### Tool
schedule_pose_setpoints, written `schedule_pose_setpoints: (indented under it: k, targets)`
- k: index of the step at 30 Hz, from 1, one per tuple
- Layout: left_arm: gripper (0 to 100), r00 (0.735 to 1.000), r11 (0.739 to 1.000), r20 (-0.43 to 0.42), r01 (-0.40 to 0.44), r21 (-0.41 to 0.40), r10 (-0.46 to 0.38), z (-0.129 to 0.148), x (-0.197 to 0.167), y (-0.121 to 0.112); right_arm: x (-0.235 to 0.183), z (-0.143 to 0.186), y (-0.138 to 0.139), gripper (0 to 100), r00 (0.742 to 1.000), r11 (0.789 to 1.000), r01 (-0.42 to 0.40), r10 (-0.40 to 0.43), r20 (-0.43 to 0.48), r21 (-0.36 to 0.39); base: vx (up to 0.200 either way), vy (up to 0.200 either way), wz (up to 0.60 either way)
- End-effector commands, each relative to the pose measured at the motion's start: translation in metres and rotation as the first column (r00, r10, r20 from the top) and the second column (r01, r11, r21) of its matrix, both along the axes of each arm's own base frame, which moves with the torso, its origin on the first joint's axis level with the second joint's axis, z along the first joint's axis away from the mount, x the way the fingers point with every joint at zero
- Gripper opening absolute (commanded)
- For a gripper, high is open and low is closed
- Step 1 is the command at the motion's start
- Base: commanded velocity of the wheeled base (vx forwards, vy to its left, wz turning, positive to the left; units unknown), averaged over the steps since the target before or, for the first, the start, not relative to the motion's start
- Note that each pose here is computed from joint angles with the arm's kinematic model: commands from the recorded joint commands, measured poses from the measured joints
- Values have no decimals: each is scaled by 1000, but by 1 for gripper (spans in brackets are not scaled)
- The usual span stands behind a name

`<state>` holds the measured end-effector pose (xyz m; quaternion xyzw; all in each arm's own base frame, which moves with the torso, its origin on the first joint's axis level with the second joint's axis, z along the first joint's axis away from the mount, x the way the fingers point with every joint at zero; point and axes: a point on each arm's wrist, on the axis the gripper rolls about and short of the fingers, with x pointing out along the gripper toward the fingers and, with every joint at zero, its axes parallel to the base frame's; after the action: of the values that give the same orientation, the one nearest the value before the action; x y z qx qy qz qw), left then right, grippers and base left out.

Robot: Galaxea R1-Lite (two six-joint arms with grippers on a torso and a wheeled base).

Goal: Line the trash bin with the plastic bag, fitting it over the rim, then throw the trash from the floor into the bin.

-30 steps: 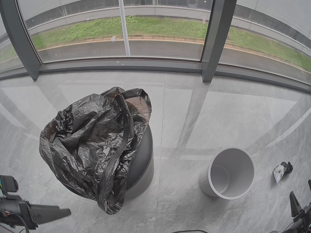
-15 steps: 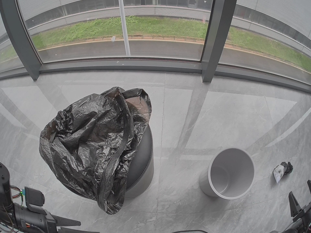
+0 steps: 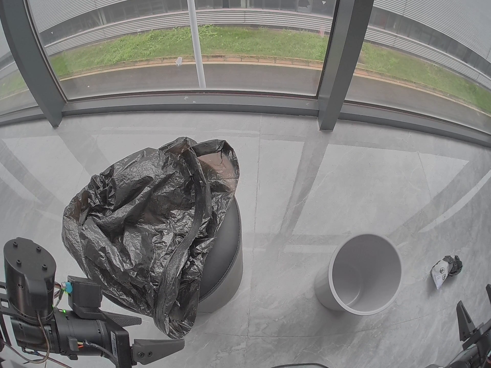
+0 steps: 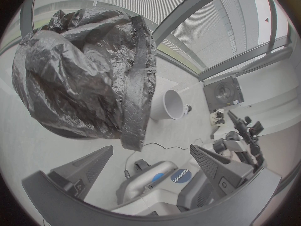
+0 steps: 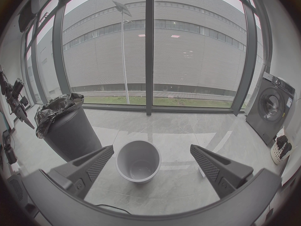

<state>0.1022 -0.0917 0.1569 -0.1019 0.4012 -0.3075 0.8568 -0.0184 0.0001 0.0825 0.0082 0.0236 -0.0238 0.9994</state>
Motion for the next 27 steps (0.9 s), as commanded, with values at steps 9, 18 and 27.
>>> schedule_pose_setpoints:
  k: [9, 18, 27]
  targets:
    - [100, 999, 999, 43, 24, 49, -26, -2, 13, -19, 1, -5, 0, 100, 1000, 1000, 5, -5, -17, 1, 0, 0, 0]
    - [100, 997, 996, 76, -29, 79, 23, -5, 23, -26, 1, -5, 0, 100, 1000, 1000, 5, -5, -15, 1, 0, 0, 0]
    - [100, 995, 995, 91, -53, 88, 45, -4, 25, -26, 1, -5, 0, 100, 1000, 1000, 5, -5, -15, 1, 0, 0, 0]
